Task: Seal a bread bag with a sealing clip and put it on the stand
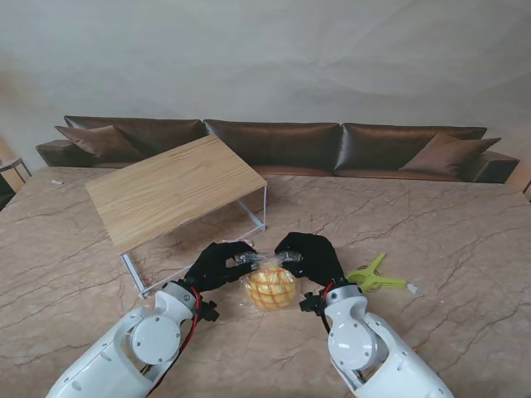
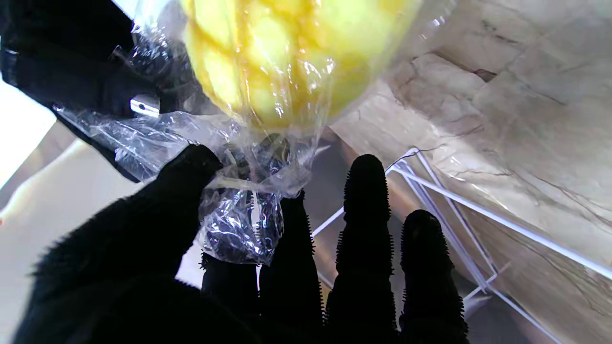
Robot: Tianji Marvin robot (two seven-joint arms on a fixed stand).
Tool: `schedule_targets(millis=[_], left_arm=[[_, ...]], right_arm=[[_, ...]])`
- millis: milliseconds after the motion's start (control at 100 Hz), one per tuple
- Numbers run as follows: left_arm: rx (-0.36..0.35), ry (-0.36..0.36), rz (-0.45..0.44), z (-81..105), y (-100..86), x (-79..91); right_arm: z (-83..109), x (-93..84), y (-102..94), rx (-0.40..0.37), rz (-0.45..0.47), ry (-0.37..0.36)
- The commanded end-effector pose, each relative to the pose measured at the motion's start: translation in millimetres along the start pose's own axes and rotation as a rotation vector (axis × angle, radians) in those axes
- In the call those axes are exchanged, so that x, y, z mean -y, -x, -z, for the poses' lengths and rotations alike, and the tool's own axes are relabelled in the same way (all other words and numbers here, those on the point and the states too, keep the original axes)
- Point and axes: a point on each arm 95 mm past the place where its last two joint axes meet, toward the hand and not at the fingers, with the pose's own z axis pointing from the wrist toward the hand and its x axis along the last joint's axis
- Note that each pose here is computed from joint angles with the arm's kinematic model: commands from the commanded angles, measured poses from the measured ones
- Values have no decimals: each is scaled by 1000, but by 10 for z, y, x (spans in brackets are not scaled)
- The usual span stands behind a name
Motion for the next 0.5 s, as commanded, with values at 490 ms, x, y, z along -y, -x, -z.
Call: schedule_targets(millis=[490], left_arm=[[-37, -38, 87, 6, 19, -19]], right_arm=[[-1, -215, 129, -24, -55, -81]])
